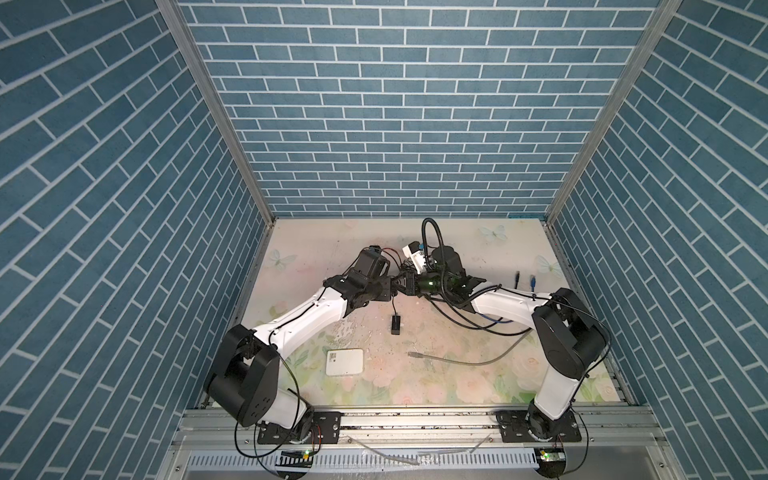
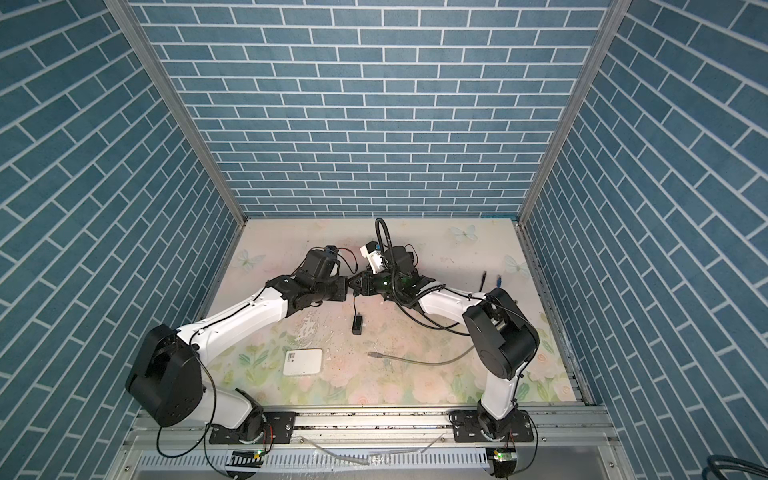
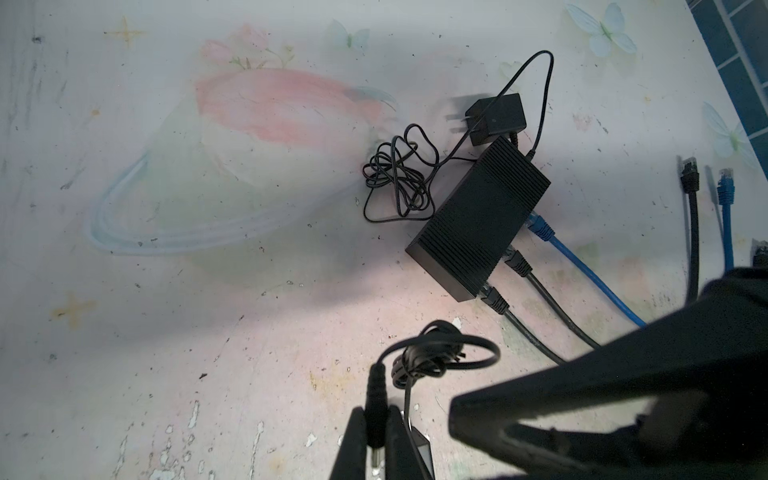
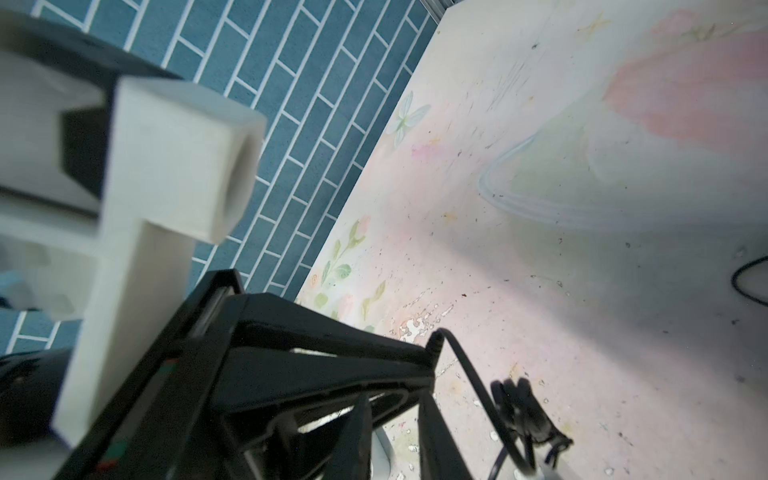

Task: Insert the plug into the switch port
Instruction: 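Lift the barrel plug and carry it toward the white router box with the left gripper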

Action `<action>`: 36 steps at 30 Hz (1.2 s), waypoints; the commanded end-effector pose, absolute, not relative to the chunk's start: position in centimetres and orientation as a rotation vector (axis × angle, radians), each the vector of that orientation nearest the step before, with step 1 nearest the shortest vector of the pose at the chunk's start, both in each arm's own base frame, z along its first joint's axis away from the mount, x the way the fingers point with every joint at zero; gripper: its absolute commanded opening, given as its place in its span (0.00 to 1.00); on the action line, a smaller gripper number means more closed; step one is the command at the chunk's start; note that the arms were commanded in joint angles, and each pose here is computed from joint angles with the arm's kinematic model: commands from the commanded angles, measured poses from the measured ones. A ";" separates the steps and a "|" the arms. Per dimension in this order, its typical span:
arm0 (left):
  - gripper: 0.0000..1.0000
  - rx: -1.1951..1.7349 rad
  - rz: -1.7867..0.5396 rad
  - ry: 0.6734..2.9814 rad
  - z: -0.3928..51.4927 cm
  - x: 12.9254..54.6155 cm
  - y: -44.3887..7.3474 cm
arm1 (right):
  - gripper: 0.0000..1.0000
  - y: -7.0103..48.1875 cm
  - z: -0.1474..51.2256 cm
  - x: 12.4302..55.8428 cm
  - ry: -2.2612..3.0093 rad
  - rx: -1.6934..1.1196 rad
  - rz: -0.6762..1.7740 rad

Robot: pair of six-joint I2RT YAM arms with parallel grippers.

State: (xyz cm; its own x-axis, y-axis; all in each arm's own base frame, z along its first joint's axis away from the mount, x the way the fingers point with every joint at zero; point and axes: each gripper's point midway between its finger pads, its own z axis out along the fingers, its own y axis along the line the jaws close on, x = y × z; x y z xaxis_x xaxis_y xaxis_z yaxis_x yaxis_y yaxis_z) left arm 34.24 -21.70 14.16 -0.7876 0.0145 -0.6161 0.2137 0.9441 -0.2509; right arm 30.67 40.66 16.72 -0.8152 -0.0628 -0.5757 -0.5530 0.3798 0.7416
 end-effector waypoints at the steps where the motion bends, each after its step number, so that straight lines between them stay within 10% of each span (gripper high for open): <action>1: 0.04 0.161 -0.429 2.435 14.4 34.2 -22.0 | 0.22 41.5 18.5 31.1 2.171 -0.500 1.477; 20: 0.04 0.277 -0.586 2.397 15.0 32.9 -24.1 | 0.27 42.6 18.1 33.8 2.162 -0.416 1.434; 36: 0.08 0.295 -0.479 2.373 14.9 33.8 -23.1 | 0.01 42.5 17.5 32.6 2.200 -0.456 1.471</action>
State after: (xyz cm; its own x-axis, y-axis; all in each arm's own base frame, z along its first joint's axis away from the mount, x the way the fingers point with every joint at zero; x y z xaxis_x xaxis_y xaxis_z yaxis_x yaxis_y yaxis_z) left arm 33.71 -23.16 14.69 -0.7552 0.0622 -0.6525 0.3191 0.9045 -0.2831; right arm 32.70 41.80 15.86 -0.8501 -0.0179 -0.5263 -0.4847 0.4171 0.7688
